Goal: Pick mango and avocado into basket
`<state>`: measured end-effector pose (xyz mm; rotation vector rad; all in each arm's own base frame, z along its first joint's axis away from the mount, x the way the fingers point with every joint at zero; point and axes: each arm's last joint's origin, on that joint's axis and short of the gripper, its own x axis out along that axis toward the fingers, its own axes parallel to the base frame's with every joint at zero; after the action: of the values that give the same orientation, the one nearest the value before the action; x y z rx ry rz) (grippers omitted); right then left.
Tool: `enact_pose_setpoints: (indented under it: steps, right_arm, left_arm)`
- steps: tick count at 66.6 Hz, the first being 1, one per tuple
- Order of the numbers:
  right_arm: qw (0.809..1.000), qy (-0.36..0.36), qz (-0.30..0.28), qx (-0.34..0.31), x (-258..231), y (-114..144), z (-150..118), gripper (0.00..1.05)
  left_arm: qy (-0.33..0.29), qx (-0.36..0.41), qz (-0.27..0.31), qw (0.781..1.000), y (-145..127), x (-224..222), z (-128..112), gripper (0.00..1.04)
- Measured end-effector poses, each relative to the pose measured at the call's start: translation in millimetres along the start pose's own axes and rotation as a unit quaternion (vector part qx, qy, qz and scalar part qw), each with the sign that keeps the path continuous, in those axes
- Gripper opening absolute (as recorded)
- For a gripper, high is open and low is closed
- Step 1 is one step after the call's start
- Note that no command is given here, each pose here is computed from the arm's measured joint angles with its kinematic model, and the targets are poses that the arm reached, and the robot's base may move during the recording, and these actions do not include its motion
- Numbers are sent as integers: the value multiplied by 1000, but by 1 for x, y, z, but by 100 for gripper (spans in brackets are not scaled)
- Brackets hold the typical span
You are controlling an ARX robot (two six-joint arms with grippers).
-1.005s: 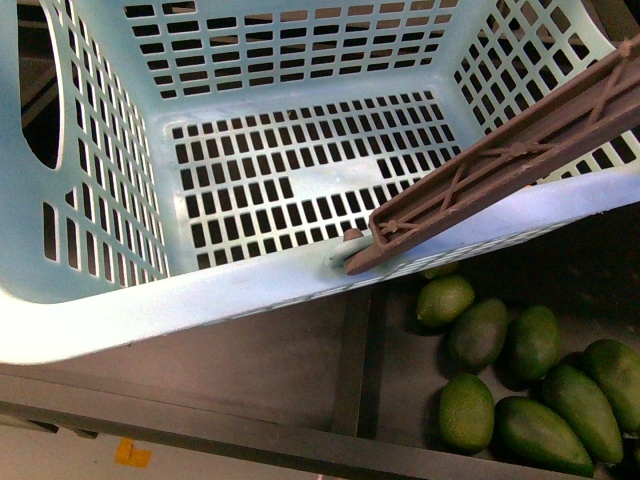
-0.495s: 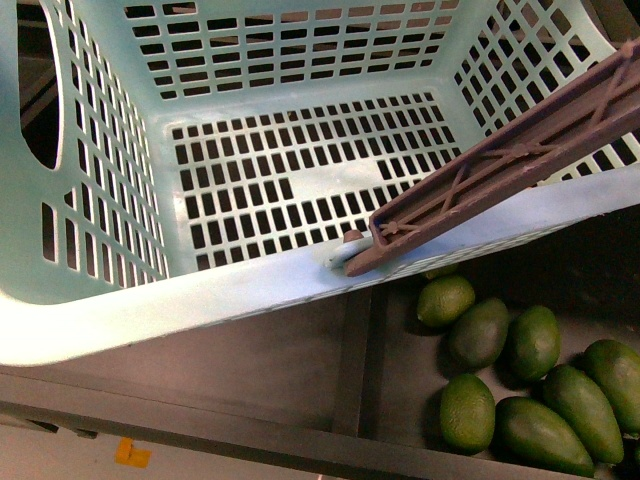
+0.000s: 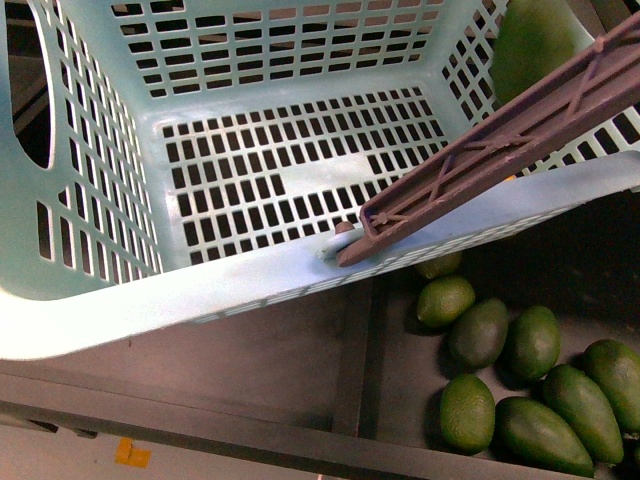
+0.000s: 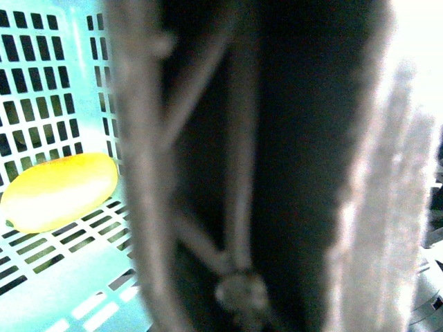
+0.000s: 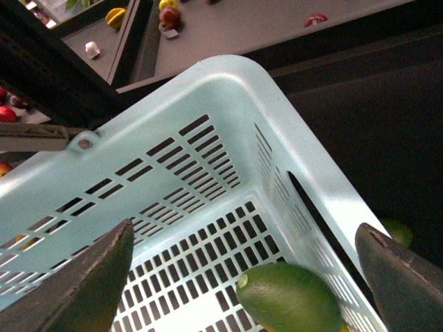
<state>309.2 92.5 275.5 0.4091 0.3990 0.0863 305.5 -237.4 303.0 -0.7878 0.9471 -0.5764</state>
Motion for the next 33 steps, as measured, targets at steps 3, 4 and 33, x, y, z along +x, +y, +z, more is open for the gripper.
enact_pose_setpoints:
  steps: [3,4,33]
  right_arm:
    - [1000,-7,-3,2,-6,0,2,96]
    - [1000,-8,-4,2,-7,0,2,96]
    - [962,-200,-35,-180,-61,-59,-41,40]
  left_arm:
    - [1,-1,-1,1000,0,0,0,13]
    - [2,-1,-1,1000,0,0,0,13]
    - [9,0,-6,1000,-1,0,-2,13]
